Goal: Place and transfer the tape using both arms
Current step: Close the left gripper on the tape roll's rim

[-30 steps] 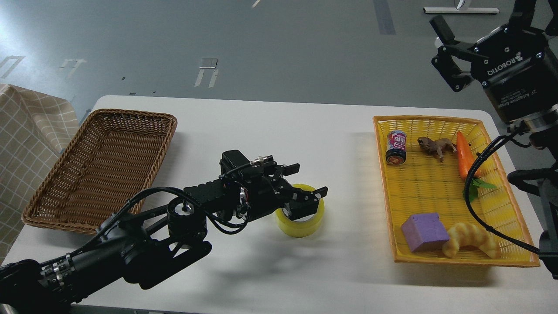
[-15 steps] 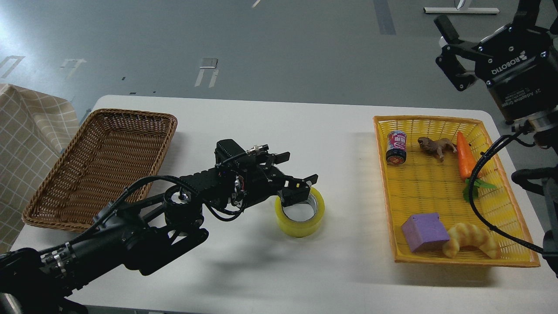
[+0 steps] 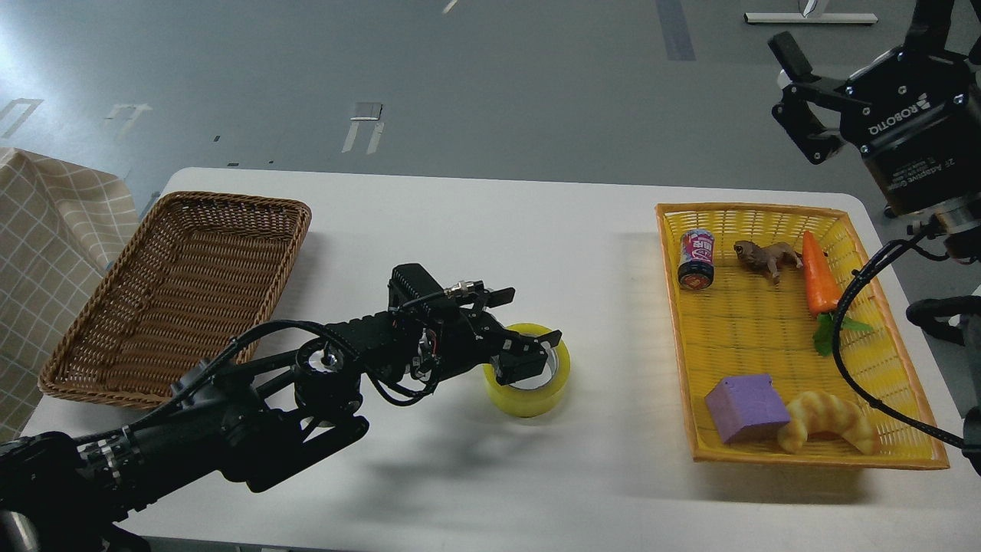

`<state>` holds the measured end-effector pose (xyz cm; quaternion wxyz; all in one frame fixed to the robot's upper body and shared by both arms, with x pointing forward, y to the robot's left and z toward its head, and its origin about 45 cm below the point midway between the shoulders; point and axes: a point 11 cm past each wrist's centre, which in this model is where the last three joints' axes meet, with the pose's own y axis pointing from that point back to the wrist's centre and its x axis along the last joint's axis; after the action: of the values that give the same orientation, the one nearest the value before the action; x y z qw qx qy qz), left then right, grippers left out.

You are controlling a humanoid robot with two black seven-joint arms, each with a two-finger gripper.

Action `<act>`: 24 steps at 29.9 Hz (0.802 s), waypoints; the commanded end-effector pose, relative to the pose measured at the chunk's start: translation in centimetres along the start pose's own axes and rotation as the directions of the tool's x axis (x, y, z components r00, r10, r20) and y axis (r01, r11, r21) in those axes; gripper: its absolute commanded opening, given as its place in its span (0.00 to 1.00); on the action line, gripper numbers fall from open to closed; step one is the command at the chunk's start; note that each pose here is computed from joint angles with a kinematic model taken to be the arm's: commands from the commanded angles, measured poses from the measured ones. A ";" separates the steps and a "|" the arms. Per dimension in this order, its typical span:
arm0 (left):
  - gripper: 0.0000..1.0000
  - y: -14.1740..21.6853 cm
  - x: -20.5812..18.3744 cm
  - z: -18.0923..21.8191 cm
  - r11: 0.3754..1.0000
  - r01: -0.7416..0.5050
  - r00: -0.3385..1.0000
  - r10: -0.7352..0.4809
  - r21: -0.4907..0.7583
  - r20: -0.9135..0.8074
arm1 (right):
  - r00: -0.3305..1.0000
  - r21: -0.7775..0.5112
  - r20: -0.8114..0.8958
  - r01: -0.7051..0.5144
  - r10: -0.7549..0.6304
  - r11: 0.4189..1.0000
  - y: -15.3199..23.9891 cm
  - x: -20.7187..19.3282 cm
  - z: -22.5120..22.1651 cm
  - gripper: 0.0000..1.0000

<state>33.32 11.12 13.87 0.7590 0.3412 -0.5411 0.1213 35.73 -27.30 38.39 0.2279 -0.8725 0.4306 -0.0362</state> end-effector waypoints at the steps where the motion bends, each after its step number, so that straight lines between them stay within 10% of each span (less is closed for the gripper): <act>1: 0.98 0.1 0.1 -0.3 1.000 0.000 1.000 0.000 0.004 0.006 | 1.000 0.000 -0.002 0.000 0.000 1.000 0.0 0.0 0.0 1.00; 24: 0.98 0.8 -2.9 -1.8 0.997 0.073 0.996 -0.073 0.018 0.048 | 1.000 -0.020 -0.010 -0.020 0.019 1.000 0.7 0.4 0.2 1.00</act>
<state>32.55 12.83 11.48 0.7516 0.3603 -0.5455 0.0875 35.59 -27.89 38.02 0.2180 -0.8709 0.4391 -0.0357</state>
